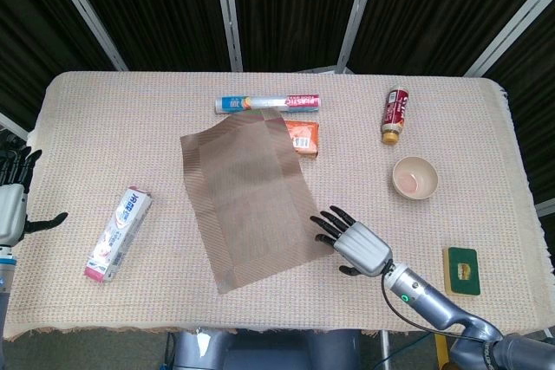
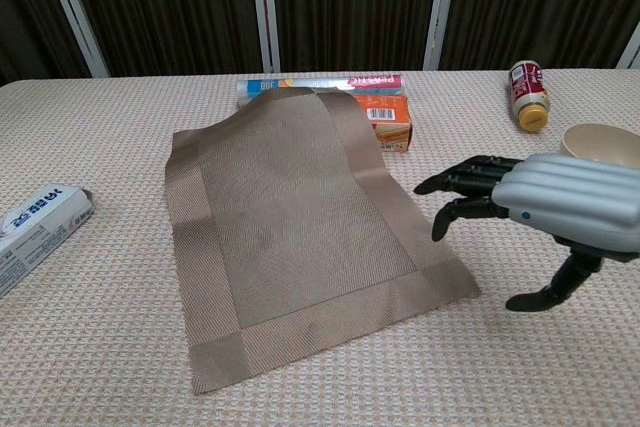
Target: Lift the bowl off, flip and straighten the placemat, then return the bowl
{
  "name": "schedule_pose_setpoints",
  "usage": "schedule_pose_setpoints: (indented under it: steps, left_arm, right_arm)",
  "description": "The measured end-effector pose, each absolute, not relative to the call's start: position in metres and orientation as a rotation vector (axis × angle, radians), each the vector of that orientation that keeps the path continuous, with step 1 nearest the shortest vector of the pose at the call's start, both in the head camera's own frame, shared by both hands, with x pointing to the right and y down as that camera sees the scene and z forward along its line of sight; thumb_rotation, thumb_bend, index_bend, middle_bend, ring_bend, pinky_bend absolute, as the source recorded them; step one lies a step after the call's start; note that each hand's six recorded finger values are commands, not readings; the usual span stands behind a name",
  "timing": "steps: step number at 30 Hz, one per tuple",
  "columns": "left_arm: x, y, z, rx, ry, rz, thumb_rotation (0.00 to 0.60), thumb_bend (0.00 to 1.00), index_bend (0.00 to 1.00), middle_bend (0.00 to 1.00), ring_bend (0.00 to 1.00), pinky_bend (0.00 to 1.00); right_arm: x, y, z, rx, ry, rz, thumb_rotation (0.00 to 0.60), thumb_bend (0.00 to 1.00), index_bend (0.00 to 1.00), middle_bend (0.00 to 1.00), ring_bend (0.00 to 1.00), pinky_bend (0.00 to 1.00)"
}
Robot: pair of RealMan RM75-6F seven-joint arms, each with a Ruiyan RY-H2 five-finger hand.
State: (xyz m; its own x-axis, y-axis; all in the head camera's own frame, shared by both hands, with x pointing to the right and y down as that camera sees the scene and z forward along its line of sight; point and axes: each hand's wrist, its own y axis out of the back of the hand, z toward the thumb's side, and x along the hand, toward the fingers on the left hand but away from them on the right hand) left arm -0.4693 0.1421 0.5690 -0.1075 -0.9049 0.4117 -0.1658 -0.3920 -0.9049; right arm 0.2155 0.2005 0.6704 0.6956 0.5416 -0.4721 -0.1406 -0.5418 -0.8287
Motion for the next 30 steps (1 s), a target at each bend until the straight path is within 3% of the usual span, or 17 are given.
schedule_pose_setpoints:
  steps: [11,24,30]
  left_arm:
    - [-0.465,0.145,0.571,-1.568,1.166,-1.548,0.6,0.03,0.0,0.0,0.0,0.0]
    - [-0.462,0.144,0.573,-1.589,1.156,-1.539,0.6,0.03,0.0,0.0,0.0,0.0]
    - [-0.462,0.144,0.573,-1.595,1.157,-1.539,0.6,0.03,0.0,0.0,0.0,0.0]
  right_arm:
    - [0.202,0.204,0.703,-1.843,-0.216,0.888,0.6,0.13,0.3,0.07,0.0,0.0]
    - [0.2,0.199,0.716,-1.797,-0.228,0.876,0.6,0.13,0.31,0.08,0.0,0.0]
    - [0.196,0.198,0.722,-1.792,-0.241,0.876,0.6,0.18,0.31,0.08,0.0,0.0]
